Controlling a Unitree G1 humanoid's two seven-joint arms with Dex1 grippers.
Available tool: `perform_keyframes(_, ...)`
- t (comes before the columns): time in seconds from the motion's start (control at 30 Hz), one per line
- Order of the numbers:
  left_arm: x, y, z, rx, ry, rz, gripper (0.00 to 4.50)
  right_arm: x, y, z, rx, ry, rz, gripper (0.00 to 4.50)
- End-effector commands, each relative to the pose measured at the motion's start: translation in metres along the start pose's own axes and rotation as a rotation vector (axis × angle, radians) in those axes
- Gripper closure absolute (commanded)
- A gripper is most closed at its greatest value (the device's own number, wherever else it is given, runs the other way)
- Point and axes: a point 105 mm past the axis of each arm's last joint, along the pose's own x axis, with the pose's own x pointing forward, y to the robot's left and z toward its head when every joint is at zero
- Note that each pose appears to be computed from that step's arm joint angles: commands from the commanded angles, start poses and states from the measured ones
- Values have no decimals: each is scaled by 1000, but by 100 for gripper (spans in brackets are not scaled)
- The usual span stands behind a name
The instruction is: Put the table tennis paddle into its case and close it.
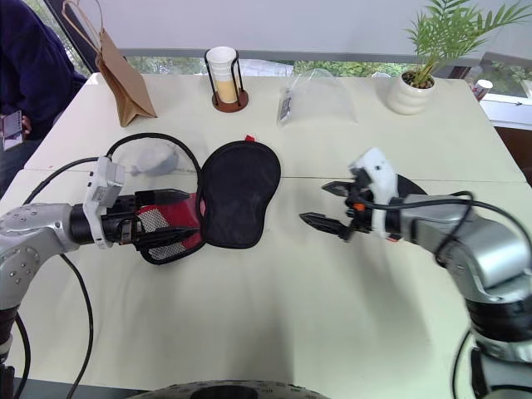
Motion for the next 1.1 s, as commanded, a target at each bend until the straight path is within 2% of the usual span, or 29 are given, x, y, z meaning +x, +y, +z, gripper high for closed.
perform_keyframes(0.03, -5, 3, 11, 62, -6, 16, 7, 25, 7, -2, -8, 28, -11, 4)
perform_keyframes(0.23, -10, 1, 12, 73, 5, 22, 7, 68, 29, -6, 3, 47, 46, 4)
perform_keyframes(0.6, -21, -9, 10, 67, 20, 59, 7, 109, 53, -18, -13, 100, 105, 4)
perform_keyframes(0.7, -23, -10, 9, 67, 23, 67, 0, 112, 56, -20, -26, 103, 115, 87)
perform_keyframes(0.83, -26, -10, 9, 68, 23, 90, 0, 113, 58, -22, -48, 103, 125, 272)
perform_keyframes(0.93, -27, -9, 9, 68, 22, 100, 0, 111, 58, -24, -82, 107, 126, 429)
perform_keyframes(0.97, -28, -9, 9, 68, 22, 104, 0, 109, 58, -24, -94, 106, 128, 441)
perform_keyframes(1.1, -29, -6, 10, 72, 21, 113, 0, 91, 49, -25, -135, 113, 138, 441)
